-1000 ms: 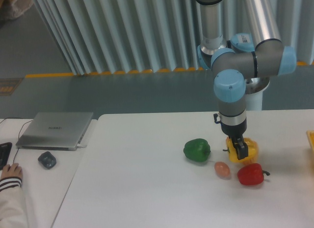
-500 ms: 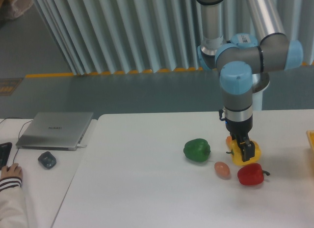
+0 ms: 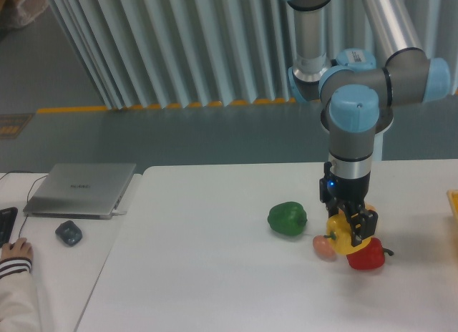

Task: Place the yellow pepper on the table
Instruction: 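Move the yellow pepper past the red pepper and lower it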

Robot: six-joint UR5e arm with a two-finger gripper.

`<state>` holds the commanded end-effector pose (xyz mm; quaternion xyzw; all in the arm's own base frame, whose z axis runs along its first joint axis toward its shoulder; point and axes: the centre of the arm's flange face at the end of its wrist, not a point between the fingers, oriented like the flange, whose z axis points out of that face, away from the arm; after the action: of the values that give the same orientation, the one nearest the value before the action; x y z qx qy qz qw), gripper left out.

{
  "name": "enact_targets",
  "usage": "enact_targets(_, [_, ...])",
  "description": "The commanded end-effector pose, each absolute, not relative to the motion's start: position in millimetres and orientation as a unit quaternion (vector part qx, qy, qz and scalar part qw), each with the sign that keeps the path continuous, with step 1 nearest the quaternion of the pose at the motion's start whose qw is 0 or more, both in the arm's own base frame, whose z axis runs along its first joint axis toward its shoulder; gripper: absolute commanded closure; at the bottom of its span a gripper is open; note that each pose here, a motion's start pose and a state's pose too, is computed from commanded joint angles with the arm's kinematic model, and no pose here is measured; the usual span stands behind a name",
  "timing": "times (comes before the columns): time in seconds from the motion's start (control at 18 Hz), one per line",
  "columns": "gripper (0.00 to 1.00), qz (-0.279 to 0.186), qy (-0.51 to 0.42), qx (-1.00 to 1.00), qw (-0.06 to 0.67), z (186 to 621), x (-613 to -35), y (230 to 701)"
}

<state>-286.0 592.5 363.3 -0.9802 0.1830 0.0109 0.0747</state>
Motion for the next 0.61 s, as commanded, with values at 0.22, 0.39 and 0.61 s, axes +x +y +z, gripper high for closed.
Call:
enact_targets(0.22, [0.43,0.012,0.169,-0.983,0.076,349,-276,609])
enact_targets(0.39, [0.43,0.005,0.159,-0.985,0.068,337,-271,612])
enact_targets(0.61, [0.43,0.013,0.163,-0.985,0.054,326,-267,619])
